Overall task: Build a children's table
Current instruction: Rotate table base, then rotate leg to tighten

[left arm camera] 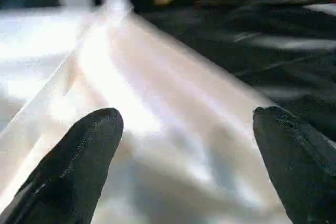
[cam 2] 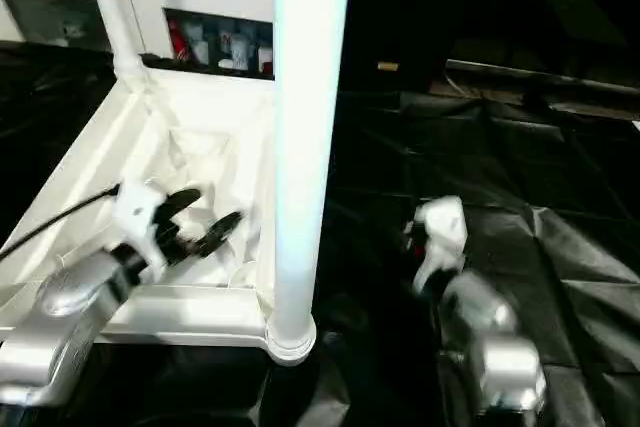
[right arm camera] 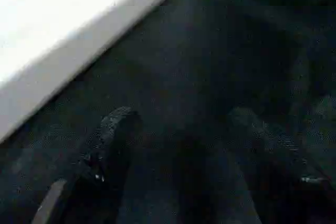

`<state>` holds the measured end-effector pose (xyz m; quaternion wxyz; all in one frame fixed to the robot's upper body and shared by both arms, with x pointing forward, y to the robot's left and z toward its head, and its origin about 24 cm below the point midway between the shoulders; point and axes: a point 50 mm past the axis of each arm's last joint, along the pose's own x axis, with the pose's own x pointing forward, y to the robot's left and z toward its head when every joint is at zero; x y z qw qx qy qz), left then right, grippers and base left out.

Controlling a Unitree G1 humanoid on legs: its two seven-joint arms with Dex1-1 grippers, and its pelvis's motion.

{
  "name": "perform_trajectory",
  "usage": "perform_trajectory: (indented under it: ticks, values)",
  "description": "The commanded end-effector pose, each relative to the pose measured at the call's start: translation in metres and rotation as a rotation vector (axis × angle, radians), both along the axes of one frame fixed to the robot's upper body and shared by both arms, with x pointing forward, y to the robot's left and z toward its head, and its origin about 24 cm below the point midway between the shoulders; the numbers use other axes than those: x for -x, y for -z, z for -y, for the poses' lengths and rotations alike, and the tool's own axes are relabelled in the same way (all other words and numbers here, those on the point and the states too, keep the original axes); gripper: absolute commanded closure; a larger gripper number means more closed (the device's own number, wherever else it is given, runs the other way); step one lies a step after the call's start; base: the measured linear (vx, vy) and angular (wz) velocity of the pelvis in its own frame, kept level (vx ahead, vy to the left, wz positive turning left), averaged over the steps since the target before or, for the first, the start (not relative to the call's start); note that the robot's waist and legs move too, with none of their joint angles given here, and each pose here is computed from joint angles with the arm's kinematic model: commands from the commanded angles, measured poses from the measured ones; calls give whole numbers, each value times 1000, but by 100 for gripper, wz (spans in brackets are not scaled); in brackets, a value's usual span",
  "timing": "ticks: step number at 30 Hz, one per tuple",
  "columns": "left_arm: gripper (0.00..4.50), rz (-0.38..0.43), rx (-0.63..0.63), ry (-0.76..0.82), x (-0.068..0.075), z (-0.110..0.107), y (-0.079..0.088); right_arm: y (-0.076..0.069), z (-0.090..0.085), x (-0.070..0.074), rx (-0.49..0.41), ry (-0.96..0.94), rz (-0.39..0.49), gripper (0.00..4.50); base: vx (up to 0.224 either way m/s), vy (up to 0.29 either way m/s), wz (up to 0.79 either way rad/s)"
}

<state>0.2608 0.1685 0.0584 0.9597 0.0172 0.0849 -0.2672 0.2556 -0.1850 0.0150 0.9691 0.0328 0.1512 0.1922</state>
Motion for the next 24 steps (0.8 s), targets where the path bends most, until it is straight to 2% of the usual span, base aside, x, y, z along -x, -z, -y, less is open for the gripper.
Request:
perform_trajectory:
  ticks: [1, 5, 15, 21, 24]
  values:
    - [6, 9, -11, -16, -2, 3, -2, -7, -3, -2, 1, 8, 24, 142, 0, 0, 0]
    - [6, 12, -24, -48, -7, 4, -3, -8, -8, -4, 4, 29, 25, 142, -65, 13, 0]
    - [6, 27, -54, -24, -11, 9, -5, -10, 3, -6, 30, 80, 31, 142, -110, -13, -1]
    - [6, 23, -60, -38, -11, 10, -3, -11, -5, -8, 45, 34, 33, 142, -9, -25, -3]
    - [6, 40, -17, 106, -7, 15, -7, -13, -9, -7, 85, -63, 54, 142, 0, 0, 0]
